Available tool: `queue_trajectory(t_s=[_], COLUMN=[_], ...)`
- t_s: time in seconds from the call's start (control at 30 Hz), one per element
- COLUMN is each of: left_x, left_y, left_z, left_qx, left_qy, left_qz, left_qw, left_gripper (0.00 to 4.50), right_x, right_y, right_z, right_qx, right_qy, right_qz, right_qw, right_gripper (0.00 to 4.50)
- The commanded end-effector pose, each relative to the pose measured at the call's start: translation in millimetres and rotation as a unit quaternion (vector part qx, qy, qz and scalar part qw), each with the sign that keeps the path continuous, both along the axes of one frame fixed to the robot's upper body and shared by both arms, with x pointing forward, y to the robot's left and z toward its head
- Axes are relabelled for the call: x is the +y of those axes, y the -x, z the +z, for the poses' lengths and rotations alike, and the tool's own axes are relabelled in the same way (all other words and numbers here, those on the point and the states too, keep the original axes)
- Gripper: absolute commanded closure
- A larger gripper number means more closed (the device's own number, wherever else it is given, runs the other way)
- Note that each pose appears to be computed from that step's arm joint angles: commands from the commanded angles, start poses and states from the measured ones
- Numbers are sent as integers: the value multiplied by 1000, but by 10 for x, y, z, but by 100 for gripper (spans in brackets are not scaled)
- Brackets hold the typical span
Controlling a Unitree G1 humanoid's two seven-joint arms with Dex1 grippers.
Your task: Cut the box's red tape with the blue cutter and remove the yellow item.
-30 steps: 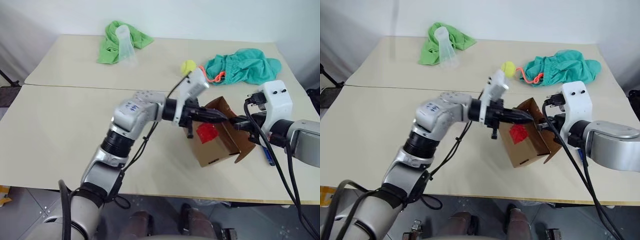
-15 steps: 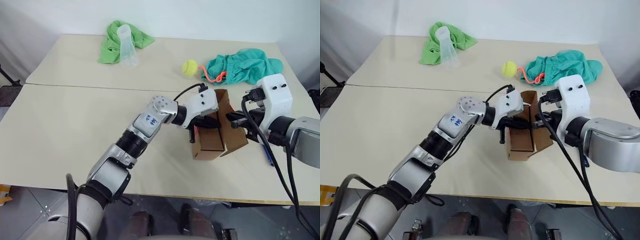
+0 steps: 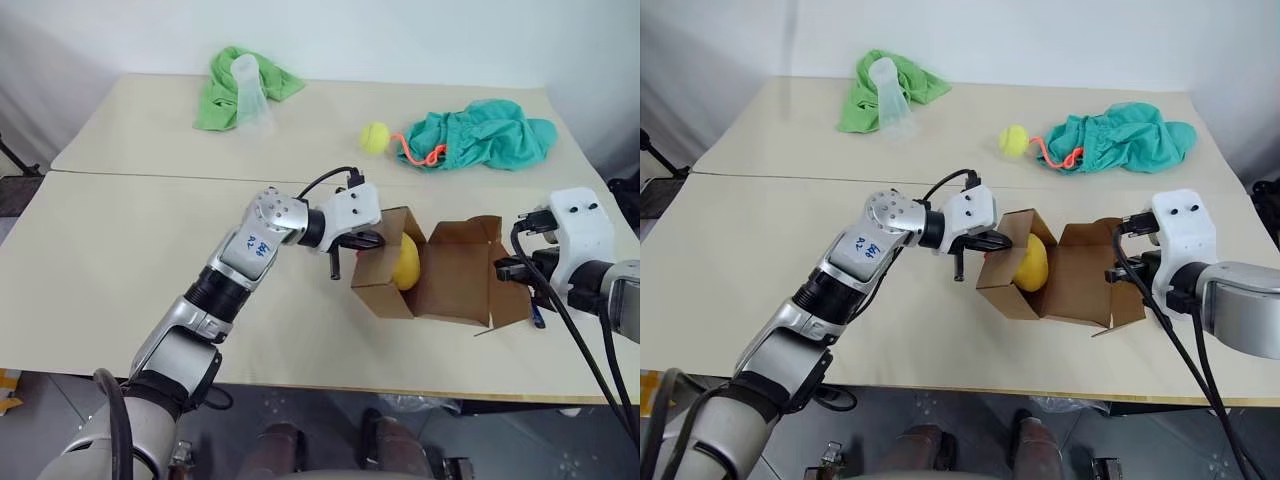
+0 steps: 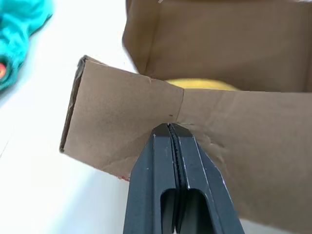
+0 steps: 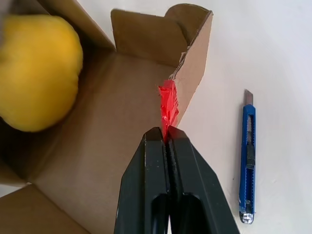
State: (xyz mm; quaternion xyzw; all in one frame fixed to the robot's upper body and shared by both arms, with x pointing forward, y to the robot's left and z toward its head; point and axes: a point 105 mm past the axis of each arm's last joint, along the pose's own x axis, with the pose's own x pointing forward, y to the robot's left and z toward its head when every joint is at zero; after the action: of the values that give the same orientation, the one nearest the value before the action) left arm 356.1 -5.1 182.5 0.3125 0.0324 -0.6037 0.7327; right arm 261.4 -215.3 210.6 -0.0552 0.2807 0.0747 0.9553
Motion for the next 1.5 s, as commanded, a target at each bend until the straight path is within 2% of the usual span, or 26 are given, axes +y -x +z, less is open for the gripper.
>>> queue_trajectory(t_s=[0.03,0.3,0.63,0.73,1.1,1.3,1.5], left_x=[69,134,129,138,237,258,362], left_y=[78,154,132,124,68,48,-10], left_z=[-328,-429,-417,-406,-410,-414,-415], left_qx=[45,65,65,64,66,69,70], left_qy=[-41,-40,-35,-33,-36,-35,-36], left_qz=[14,36,42,45,62,69,91], left_qw=[998,996,996,996,995,995,993], left_gripper=[450,450,450,450,450,450,450], right_x=[63,94,174,190,62,-85,-273], right_y=[6,-121,-214,-216,-230,-273,-312], right_z=[-33,-240,-280,-248,-73,-23,142], right_qx=[5,8,-35,-52,-91,-106,-145], right_qy=[-7,-7,14,11,17,51,71], right_qz=[17,27,59,68,82,77,66], right_qw=[1000,1000,998,996,992,990,985], right_gripper=[449,449,449,388,2,2,2])
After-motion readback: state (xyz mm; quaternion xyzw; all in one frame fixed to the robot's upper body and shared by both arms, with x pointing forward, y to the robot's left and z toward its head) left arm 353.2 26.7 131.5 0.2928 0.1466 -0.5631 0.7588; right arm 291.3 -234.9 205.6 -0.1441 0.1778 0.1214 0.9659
